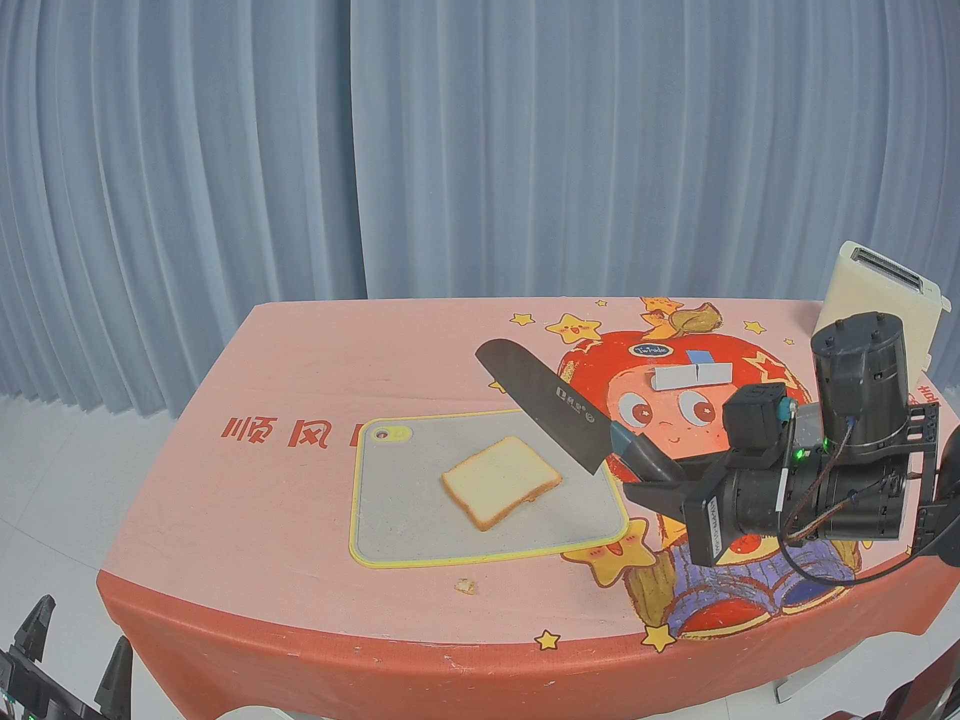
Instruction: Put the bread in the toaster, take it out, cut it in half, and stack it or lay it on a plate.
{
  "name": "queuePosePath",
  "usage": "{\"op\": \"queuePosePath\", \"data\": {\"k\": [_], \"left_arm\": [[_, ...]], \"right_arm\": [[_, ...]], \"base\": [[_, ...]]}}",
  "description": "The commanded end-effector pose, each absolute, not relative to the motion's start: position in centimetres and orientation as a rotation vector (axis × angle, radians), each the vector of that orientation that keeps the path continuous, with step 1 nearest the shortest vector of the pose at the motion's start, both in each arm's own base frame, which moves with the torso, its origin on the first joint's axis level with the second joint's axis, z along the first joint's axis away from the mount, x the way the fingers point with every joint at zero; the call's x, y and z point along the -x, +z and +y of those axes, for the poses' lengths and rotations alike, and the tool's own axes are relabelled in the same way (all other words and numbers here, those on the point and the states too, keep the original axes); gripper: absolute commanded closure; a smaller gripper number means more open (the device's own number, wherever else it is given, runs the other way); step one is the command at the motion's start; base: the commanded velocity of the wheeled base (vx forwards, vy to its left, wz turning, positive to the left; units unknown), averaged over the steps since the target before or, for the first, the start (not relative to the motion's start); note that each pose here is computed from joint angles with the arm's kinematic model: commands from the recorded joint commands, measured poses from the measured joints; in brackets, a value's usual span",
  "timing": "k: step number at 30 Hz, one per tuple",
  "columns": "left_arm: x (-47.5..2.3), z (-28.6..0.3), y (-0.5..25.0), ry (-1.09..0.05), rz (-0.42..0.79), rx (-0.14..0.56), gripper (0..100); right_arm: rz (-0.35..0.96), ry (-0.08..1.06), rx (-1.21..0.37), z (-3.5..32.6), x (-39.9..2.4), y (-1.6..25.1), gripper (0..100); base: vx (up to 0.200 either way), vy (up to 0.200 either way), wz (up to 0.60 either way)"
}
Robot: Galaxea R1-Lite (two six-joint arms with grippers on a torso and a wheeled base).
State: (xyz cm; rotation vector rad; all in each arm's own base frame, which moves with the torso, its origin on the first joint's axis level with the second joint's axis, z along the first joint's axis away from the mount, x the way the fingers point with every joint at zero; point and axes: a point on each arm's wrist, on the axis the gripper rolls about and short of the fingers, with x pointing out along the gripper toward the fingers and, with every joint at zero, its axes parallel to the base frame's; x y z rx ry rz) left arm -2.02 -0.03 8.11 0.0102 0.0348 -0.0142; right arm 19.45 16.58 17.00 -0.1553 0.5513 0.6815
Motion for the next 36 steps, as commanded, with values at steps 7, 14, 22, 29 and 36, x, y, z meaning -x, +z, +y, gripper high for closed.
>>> {"op": "queuePosePath", "data": {"k": [7, 14, 22, 29, 36], "left_arm": [[1.9, 0.0, 7.7, -0.014, 0.052, -0.01, 0], [1.9, 0.0, 7.7, -0.014, 0.052, -0.01, 0], [1.9, 0.0, 7.7, -0.014, 0.052, -0.01, 0], [1.9, 0.0, 7.7, -0.014, 0.052, -0.01, 0], [1.9, 0.0, 7.7, -0.014, 0.052, -0.01, 0]], "right_arm": [[0.588, 0.667, 0.21, 18.0, -19.0, 15.5, 100], [0.607, 0.688, 0.235, 19.0, -18.7, 14.9, 100], [0.623, 0.682, 0.24, 19.3, -19.2, 14.2, 100], [0.631, 0.67, 0.24, 19.0, -19.3, 14.0, 100], [0.639, 0.666, 0.241, 19.0, -19.4, 13.8, 100]], "base": [[0.0, 0.0, 0.0], [0.0, 0.0, 0.0], [0.0, 0.0, 0.0], [0.0, 0.0, 0.0], [0.0, 0.0, 0.0]]}}
